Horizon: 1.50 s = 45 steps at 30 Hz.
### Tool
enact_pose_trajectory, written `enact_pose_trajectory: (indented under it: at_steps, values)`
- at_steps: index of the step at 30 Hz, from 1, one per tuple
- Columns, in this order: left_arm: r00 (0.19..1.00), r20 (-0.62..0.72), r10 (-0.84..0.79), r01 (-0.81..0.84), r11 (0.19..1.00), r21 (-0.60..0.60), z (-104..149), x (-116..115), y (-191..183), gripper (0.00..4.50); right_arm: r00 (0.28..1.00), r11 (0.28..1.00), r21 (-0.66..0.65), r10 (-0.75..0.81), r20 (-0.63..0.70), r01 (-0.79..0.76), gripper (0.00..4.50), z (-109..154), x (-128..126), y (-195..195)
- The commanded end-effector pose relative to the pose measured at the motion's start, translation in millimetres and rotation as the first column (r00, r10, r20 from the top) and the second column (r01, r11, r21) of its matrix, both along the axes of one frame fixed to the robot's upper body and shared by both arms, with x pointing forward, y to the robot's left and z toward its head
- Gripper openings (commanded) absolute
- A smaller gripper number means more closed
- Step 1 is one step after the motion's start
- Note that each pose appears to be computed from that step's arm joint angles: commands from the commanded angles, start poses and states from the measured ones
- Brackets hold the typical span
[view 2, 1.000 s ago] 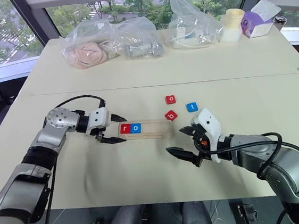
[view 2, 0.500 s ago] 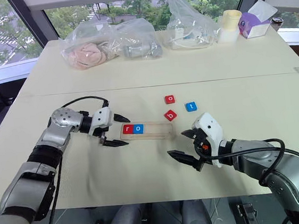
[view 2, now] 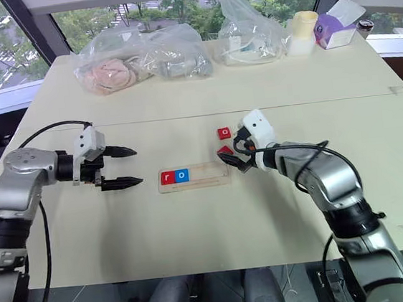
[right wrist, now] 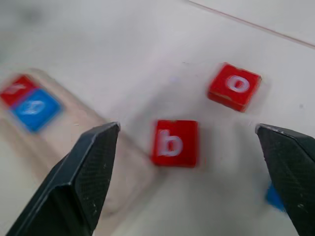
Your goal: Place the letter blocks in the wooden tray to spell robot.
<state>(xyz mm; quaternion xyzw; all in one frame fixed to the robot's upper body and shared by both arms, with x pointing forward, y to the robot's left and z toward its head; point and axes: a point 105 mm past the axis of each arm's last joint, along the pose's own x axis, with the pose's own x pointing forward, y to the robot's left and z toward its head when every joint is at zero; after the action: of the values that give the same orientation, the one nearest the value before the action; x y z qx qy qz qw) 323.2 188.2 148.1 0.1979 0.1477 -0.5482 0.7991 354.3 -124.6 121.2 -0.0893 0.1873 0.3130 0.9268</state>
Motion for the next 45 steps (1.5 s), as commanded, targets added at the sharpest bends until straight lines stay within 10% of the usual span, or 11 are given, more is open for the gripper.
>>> enact_pose_trajectory:
  at_steps: [1,15,23,33,45]
  values:
    - [0.998,0.059,0.015,-0.013,0.999,-0.037,23.7,-8.4,-1.4,4.49,0.999,1.0,-0.011,-0.006,0.031,0.006,4.5,8.9,10.9,8.6]
    - [0.993,0.069,0.096,-0.091,0.993,-0.076,41.3,-33.0,-7.1,4.49,0.997,0.996,-0.051,-0.071,-0.041,0.069,4.5,3.2,6.0,20.0]
    - [0.99,0.089,0.11,-0.102,0.99,-0.098,41.8,-28.4,-13.3,4.5,0.989,0.989,-0.06,-0.137,-0.047,0.134,1.15,-5.0,15.0,18.9]
    - [0.996,0.077,0.037,-0.027,0.993,-0.119,38.4,-38.4,-34.3,4.5,0.92,0.92,0.052,-0.39,0.043,0.388,1.16,43.4,12.3,-21.1]
    - [0.98,0.008,-0.201,0.201,0.976,-0.085,14.4,-60.9,-81.3,4.5,0.747,0.75,0.073,-0.635,-0.197,0.658,1.16,-10.5,-77.4,-45.1]
